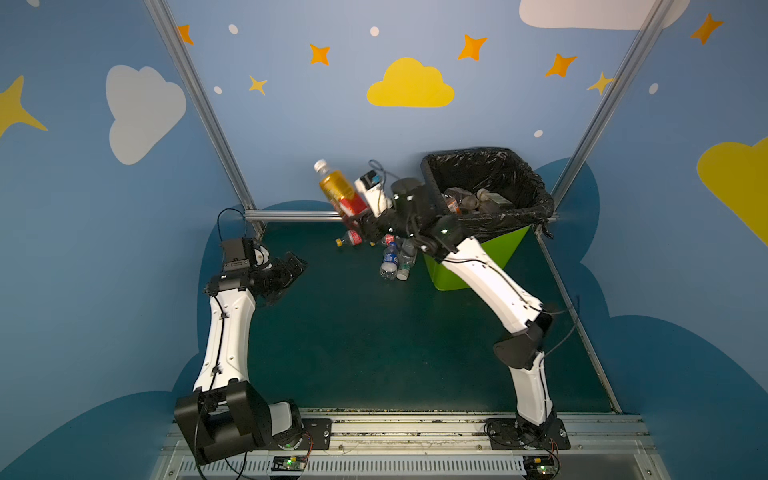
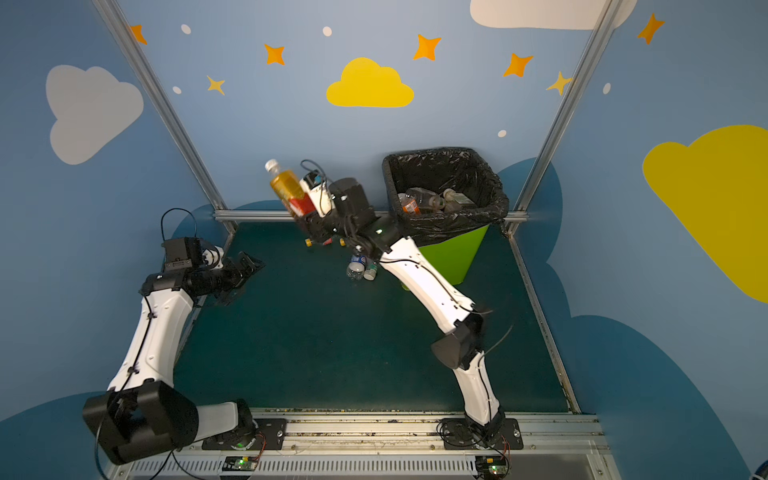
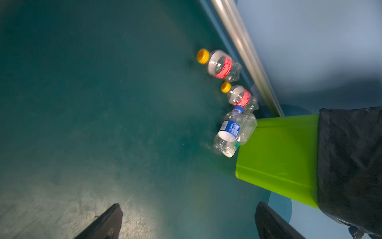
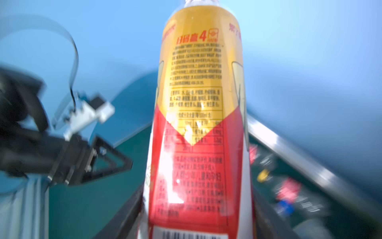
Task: Throw the plastic bottles in the bin
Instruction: 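Lift the gold-red tea bottle over the bin and open the right gripper, then grasp the blue Pepsi-label bottle with the left gripper while right arm draws back, then lift the Pepsi-label bottle over the bin and open the left gripper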
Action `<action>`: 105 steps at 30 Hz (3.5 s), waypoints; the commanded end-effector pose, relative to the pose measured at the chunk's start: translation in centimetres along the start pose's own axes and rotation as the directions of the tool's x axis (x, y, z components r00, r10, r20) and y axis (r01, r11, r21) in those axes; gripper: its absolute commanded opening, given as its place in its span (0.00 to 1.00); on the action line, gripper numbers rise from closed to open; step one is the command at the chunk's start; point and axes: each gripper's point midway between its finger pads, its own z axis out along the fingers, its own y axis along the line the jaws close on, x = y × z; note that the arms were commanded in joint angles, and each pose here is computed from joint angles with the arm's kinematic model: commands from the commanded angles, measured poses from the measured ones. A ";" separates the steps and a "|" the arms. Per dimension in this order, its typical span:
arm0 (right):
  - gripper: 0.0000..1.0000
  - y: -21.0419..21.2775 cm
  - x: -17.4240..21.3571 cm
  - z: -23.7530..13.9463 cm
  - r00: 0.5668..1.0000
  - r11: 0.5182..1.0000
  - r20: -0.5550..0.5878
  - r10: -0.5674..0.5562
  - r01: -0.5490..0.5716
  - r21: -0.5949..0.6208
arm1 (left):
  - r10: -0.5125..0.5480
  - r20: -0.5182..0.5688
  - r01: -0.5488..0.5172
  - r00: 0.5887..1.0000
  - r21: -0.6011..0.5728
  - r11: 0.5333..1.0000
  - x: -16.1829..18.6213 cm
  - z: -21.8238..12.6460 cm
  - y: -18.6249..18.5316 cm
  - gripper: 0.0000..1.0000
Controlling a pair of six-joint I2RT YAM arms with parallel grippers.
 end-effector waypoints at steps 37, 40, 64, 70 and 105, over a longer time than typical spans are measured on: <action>0.76 -9.3 11.3 -25.8 0.916 0.869 -0.245 0.317 -0.177 0.462 | 0.454 -0.214 -0.456 0.865 0.042 0.889 10.3 17.8 -15.4 0.98; 0.74 -8.6 14.7 -26.5 0.873 0.856 -0.301 0.383 -0.213 0.472 | 0.502 -0.230 -0.506 0.834 0.044 0.861 10.8 19.7 -16.6 0.97; 0.59 -8.1 22.4 -29.6 0.766 0.793 -0.403 0.502 -0.221 0.568 | 0.547 -0.340 -0.615 0.765 -0.138 0.776 9.7 30.3 -13.8 0.82; 0.60 -8.4 22.3 -29.8 0.769 0.786 -0.399 0.500 -0.209 0.582 | 0.542 -0.367 -0.621 0.756 -0.144 0.770 10.4 31.4 -12.9 0.77; 0.64 -9.3 21.1 -31.7 0.801 0.761 -0.354 0.483 -0.183 0.623 | 0.497 -0.359 -0.583 0.790 -0.189 0.790 7.1 26.6 -12.5 0.51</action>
